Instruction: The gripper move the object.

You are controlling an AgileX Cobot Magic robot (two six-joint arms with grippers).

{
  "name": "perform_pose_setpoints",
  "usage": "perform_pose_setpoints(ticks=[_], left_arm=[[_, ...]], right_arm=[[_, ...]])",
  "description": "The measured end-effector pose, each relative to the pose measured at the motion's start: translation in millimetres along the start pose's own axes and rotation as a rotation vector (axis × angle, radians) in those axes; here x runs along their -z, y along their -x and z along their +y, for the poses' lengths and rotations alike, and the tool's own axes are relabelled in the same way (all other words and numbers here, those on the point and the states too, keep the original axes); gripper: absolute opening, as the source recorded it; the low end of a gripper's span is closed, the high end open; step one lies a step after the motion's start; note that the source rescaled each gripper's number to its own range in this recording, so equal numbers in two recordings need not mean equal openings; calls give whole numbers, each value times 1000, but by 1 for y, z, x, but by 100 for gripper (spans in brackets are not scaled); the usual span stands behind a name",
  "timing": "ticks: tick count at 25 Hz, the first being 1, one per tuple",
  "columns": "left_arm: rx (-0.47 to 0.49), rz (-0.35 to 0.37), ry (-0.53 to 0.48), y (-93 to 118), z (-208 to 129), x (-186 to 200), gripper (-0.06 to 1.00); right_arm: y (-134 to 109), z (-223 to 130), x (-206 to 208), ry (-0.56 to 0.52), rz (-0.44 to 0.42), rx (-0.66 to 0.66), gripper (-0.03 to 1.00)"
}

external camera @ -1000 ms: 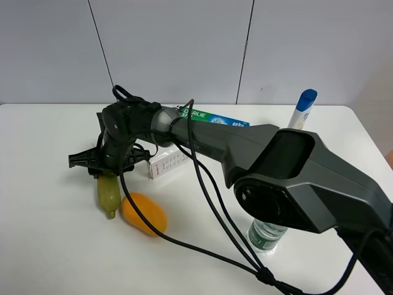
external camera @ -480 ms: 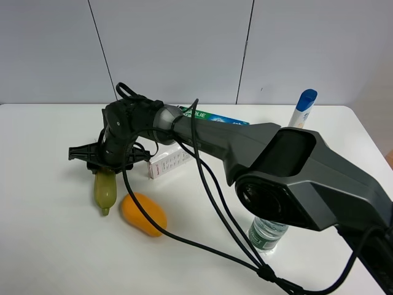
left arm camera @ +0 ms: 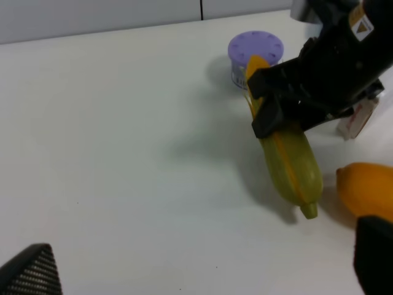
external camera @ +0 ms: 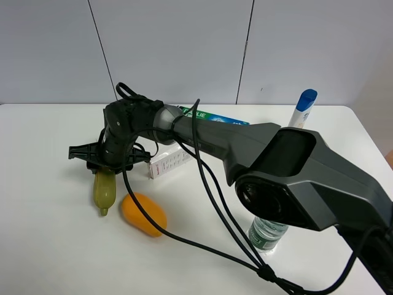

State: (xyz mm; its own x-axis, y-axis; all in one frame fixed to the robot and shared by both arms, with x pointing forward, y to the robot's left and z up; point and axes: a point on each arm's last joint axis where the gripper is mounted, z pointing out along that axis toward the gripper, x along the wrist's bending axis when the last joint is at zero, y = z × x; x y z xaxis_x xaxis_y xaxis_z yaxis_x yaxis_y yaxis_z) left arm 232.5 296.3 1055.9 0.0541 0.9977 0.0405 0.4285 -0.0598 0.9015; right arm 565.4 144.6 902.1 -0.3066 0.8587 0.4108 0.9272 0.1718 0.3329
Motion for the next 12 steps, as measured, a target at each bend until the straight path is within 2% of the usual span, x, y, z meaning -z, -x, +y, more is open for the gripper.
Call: perform_pose_setpoints(ticks=[2,3,5,7,12], left_arm=[[0,0,0,0,0,0,100],[0,0,0,0,0,0,100],[0,0,0,0,0,0,100],[0,0,0,0,0,0,100],[0,0,0,0,0,0,100]], right_arm=[[0,0,0,0,0,-4,1],[0,0,0,0,0,-5,5],[0,0,0,-1,0,-9,25],[0,-1,0,-6,-3,-25,33],[0,-1,0,-7,-2,-46,35]])
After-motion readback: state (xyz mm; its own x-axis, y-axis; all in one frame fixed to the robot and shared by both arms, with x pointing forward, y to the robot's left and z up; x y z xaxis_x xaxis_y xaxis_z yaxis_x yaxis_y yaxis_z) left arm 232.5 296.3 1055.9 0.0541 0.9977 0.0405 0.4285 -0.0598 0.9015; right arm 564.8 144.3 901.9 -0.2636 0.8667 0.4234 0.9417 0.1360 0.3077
